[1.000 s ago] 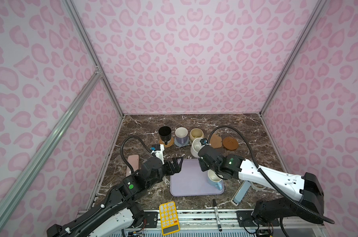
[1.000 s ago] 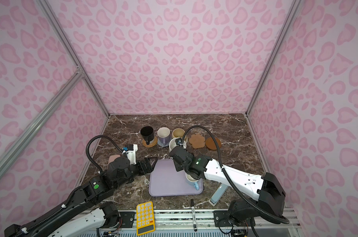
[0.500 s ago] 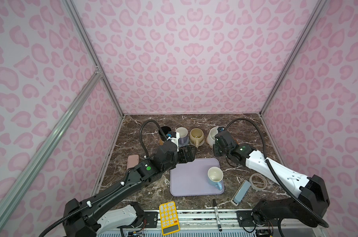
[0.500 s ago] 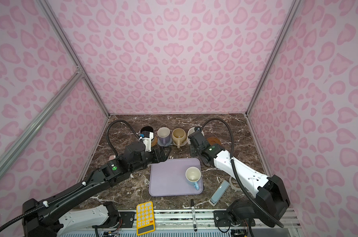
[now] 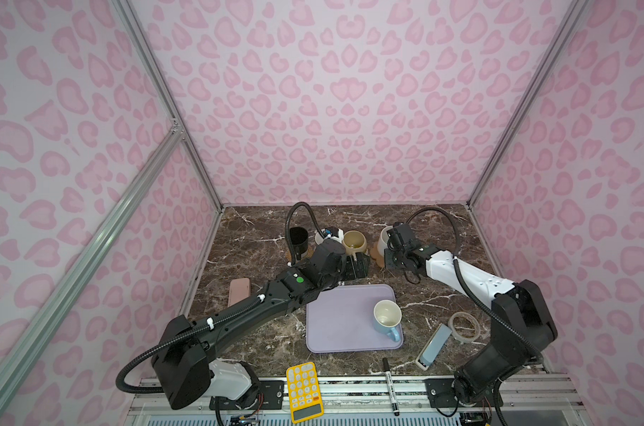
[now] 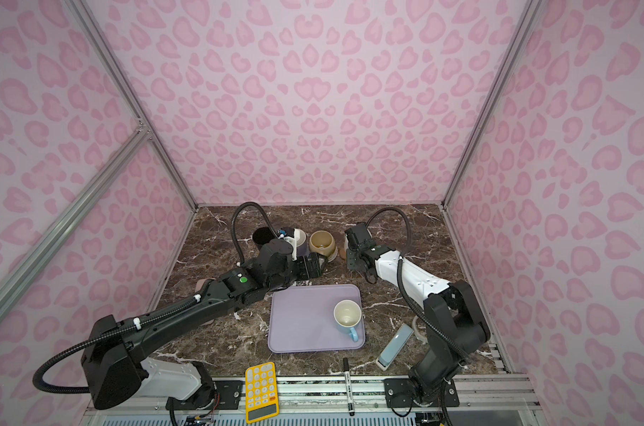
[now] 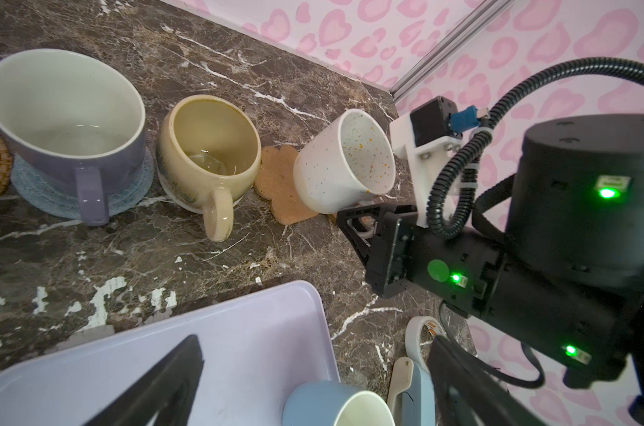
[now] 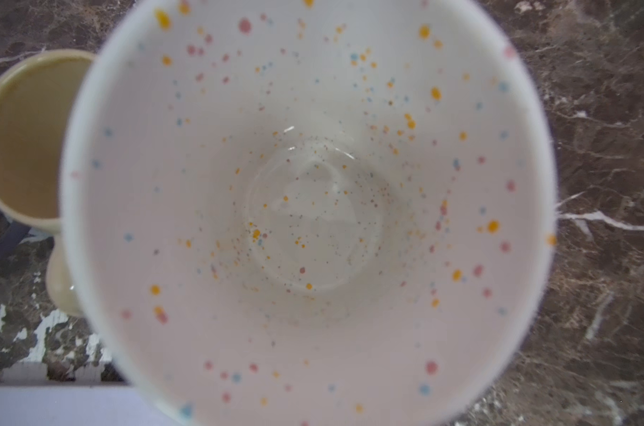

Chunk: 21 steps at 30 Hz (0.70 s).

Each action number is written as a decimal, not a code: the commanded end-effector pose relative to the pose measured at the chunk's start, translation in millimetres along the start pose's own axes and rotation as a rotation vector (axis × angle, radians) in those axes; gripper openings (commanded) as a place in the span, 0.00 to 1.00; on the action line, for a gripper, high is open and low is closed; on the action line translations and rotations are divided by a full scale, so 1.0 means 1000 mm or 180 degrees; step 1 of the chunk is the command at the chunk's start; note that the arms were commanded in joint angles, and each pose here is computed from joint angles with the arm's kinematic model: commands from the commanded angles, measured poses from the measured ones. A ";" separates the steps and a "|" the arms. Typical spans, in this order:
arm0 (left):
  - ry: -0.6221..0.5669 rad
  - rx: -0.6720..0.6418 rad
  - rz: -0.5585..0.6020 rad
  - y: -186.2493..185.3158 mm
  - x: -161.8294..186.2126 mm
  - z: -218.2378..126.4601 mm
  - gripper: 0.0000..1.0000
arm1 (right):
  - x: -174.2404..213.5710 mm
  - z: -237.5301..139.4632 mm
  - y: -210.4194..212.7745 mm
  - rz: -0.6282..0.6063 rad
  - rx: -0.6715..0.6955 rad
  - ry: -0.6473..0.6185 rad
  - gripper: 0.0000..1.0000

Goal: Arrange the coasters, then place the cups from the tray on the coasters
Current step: 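Carry white speckled mug with right gripper onto cork paw coaster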

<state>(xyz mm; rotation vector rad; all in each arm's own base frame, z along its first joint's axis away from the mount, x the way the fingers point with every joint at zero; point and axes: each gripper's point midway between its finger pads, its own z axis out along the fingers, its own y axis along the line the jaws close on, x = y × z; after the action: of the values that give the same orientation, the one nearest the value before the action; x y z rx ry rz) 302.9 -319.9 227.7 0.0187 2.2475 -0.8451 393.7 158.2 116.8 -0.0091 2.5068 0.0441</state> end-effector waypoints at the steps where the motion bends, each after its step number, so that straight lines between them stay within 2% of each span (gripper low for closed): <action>1: -0.0090 0.0111 0.0028 -0.014 -0.012 0.009 0.97 | -0.027 0.012 0.008 0.0028 -0.0040 -0.0264 0.00; 8: -0.0015 0.0094 0.0020 -0.013 -0.007 0.026 0.97 | -0.029 0.039 0.010 0.0023 0.0081 -0.0177 0.00; 21: 0.0064 0.0113 -0.0008 -0.012 0.001 0.034 0.97 | -0.017 0.058 -0.001 0.0088 0.0217 -0.0121 0.00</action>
<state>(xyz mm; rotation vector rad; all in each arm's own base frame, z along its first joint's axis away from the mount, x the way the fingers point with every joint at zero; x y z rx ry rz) 316.3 -343.5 207.7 0.0452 2.2850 -0.8552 428.0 159.5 76.4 0.0163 2.5322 -0.0308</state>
